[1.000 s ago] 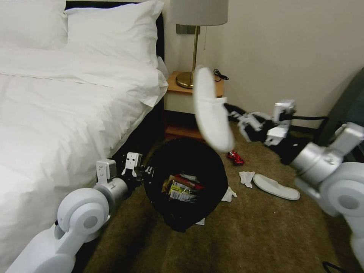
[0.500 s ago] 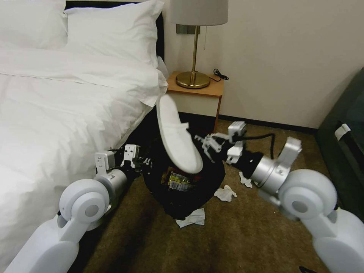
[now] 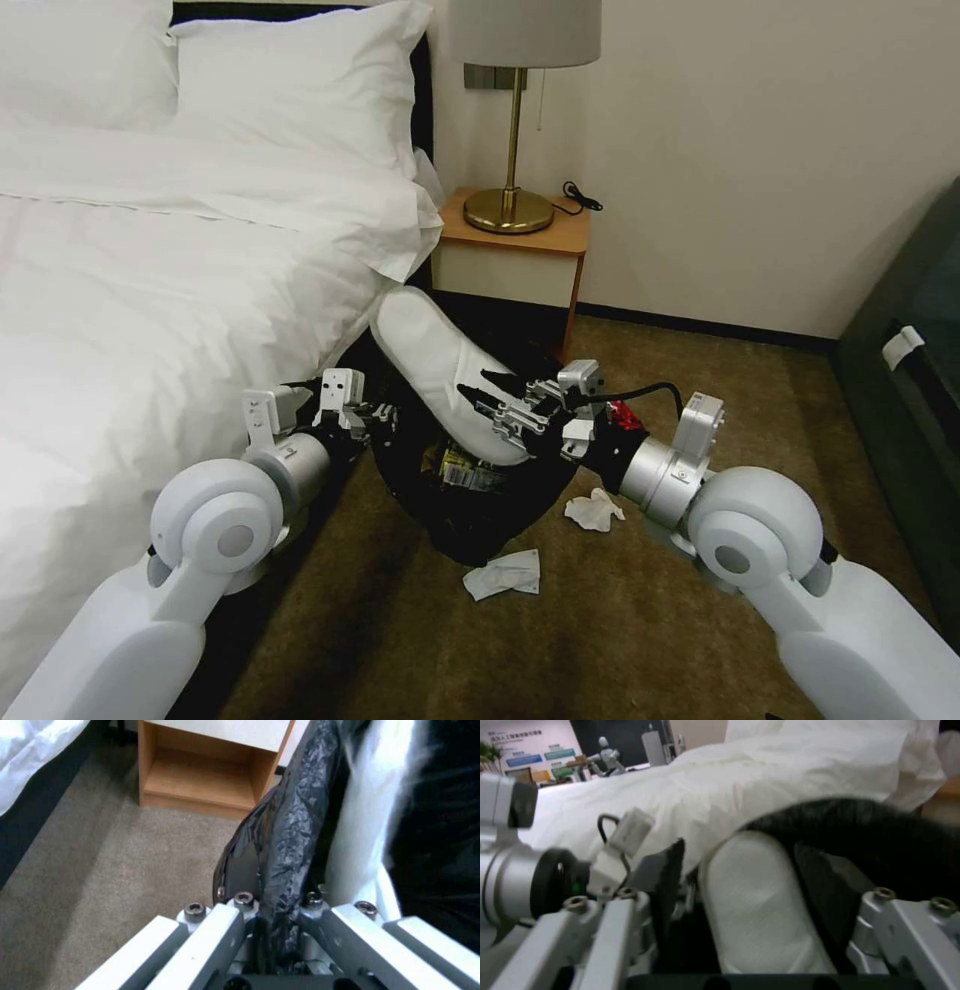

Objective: Pick up the trash bin, then pick up the garbage on the floor and place it into the trash bin.

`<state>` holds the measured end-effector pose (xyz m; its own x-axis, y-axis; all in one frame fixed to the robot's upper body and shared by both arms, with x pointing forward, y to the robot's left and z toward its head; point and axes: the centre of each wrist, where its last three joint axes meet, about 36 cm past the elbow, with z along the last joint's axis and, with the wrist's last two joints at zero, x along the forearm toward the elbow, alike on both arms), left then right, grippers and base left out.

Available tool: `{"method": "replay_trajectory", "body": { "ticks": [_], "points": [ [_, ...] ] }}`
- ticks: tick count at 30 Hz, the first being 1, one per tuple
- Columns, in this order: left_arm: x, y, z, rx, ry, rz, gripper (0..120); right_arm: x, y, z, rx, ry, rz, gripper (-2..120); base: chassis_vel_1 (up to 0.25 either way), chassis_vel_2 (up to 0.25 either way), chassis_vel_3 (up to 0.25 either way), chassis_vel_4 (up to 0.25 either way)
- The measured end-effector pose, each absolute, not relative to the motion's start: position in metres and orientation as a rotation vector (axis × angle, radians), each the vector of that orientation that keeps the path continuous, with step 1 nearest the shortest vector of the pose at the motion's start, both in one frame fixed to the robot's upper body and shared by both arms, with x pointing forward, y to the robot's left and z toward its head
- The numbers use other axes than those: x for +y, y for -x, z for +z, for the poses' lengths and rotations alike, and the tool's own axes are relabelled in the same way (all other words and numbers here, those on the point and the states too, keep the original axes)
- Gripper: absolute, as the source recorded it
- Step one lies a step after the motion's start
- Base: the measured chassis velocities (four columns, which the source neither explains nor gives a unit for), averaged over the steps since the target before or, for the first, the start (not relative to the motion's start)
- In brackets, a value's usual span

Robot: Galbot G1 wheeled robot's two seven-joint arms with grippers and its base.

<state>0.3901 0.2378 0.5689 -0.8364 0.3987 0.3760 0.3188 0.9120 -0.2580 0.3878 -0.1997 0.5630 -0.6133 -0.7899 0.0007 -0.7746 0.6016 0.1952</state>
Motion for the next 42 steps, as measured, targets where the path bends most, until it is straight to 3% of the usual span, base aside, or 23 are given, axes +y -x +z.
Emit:
{"method": "replay_trajectory", "body": {
  "ticks": [4, 5, 7, 10, 23, 32, 35, 42],
  "points": [
    [0.239, -0.391, 0.570, -2.649, 0.516, 0.261, 1, -0.201, -0.389, 0.570, -2.758, -1.340, -0.270, 73, 0.000, 0.000, 0.000, 0.000],
    [0.242, -0.392, 0.571, -2.655, 0.504, 0.261, 1, -0.204, -0.389, 0.578, -2.783, -1.342, -0.273, 82, 0.000, 0.000, 0.000, 0.000],
    [0.243, -0.393, 0.571, -2.658, 0.497, 0.261, 1, -0.205, -0.389, 0.583, -2.798, -1.341, -0.277, 85, 0.000, 0.000, 0.000, 0.000],
    [0.251, -0.397, 0.575, -2.676, 0.464, 0.264, 1, -0.216, -0.388, 0.608, -2.872, -1.321, -0.309, 100, 0.000, 0.000, 0.000, 0.000],
    [0.264, -0.406, 0.584, -2.703, 0.373, 0.304, 1, -0.274, -0.388, 0.646, -3.136, -0.915, -0.381, 114, 0.000, 0.000, 0.000, 0.000],
    [0.271, -0.407, 0.594, -2.728, 0.344, 0.328, 1, -0.312, -0.388, 0.595, -3.097, -0.590, -0.396, 108, 0.000, 0.000, 0.000, 0.000],
    [0.275, -0.405, 0.597, -2.738, 0.334, 0.328, 1, -0.321, -0.394, 0.553, -3.027, -0.472, -0.401, 102, 0.000, 0.000, 0.000, 0.000],
    [0.279, -0.403, 0.606, -2.755, 0.353, 0.332, 1, -0.327, -0.409, 0.472, -2.886, -0.328, -0.365, 100, 0.000, 0.000, 0.000, 0.000]
  ]
}}
